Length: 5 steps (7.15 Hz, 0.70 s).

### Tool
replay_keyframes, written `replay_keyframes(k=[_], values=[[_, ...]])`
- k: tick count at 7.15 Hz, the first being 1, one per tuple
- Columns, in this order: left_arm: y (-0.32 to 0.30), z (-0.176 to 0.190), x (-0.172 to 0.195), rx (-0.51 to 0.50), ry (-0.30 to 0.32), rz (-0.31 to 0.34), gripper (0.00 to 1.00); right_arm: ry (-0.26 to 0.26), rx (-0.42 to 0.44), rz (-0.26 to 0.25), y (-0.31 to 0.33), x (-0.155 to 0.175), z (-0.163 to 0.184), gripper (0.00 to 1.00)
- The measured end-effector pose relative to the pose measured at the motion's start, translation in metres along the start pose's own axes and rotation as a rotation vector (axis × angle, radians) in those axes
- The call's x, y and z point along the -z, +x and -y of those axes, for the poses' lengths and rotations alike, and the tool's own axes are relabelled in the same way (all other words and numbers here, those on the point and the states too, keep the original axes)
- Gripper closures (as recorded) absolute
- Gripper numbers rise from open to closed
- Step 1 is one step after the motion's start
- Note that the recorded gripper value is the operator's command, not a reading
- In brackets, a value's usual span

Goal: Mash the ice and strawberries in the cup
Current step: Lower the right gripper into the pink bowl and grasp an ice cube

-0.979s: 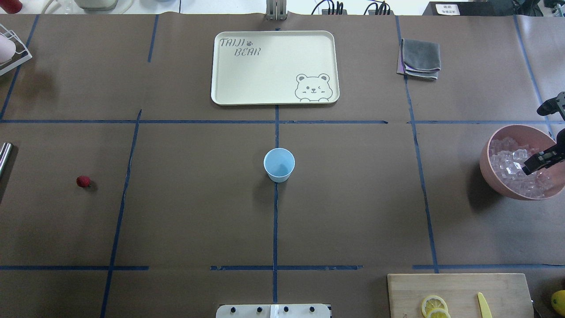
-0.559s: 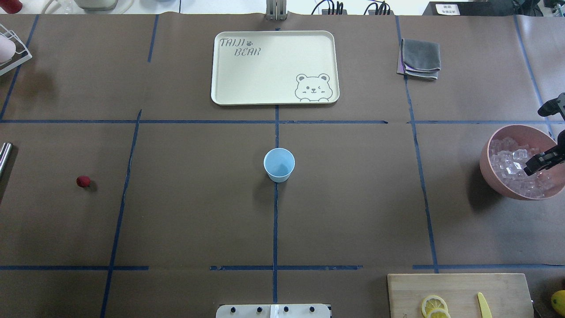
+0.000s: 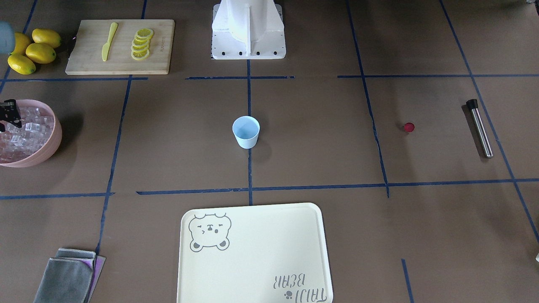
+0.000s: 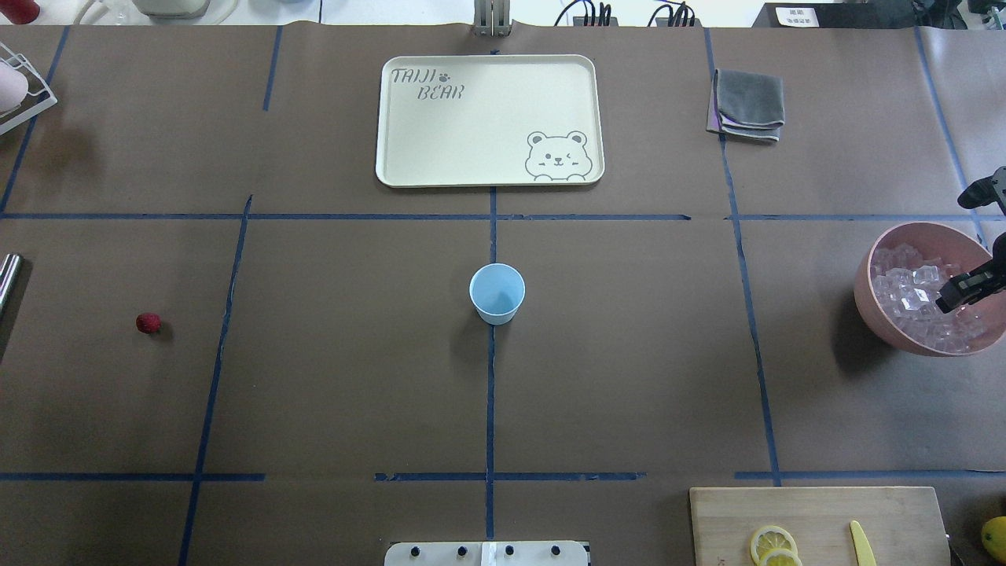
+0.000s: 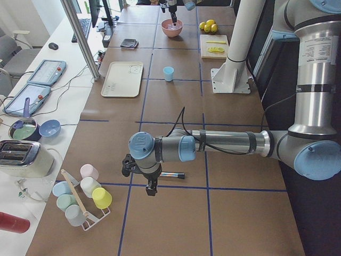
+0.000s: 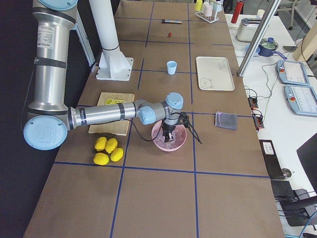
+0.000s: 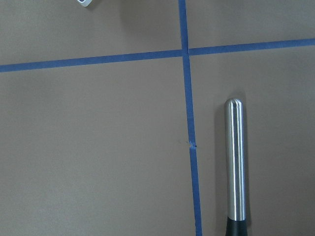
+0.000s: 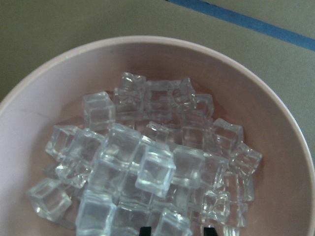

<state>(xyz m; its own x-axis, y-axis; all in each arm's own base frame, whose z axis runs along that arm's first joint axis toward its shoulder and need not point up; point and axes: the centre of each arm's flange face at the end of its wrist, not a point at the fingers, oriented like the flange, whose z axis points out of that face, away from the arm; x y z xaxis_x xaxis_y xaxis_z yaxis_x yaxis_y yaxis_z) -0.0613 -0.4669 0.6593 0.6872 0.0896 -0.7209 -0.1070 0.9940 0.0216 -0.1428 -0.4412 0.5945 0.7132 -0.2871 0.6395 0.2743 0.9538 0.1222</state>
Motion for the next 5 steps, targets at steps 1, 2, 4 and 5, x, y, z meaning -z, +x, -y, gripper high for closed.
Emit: replay_keyframes(k=[1, 2, 4, 5], values=[[0.0003, 0.0007, 0.0004, 0.0, 0.001, 0.0, 0.0, -0.001, -0.001, 0.0, 0.0002, -0.0005, -0.0001, 0.53], [0.0007, 0.0013, 0.0008, -0.001, 0.002, 0.0, 0.0, -0.002, 0.0, 0.0, 0.0002, -0.0008, -0.0001, 0.7], [0.0019, 0.0034, 0.0023, -0.001, 0.004, 0.001, 0.0, -0.001, 0.003, 0.001, -0.0002, -0.0005, 0.0, 1.0], [0.0025, 0.0045, 0.0031, -0.001, 0.006, 0.001, 0.0, 0.004, 0.008, 0.003, -0.0015, 0.0017, 0.0006, 1.0]])
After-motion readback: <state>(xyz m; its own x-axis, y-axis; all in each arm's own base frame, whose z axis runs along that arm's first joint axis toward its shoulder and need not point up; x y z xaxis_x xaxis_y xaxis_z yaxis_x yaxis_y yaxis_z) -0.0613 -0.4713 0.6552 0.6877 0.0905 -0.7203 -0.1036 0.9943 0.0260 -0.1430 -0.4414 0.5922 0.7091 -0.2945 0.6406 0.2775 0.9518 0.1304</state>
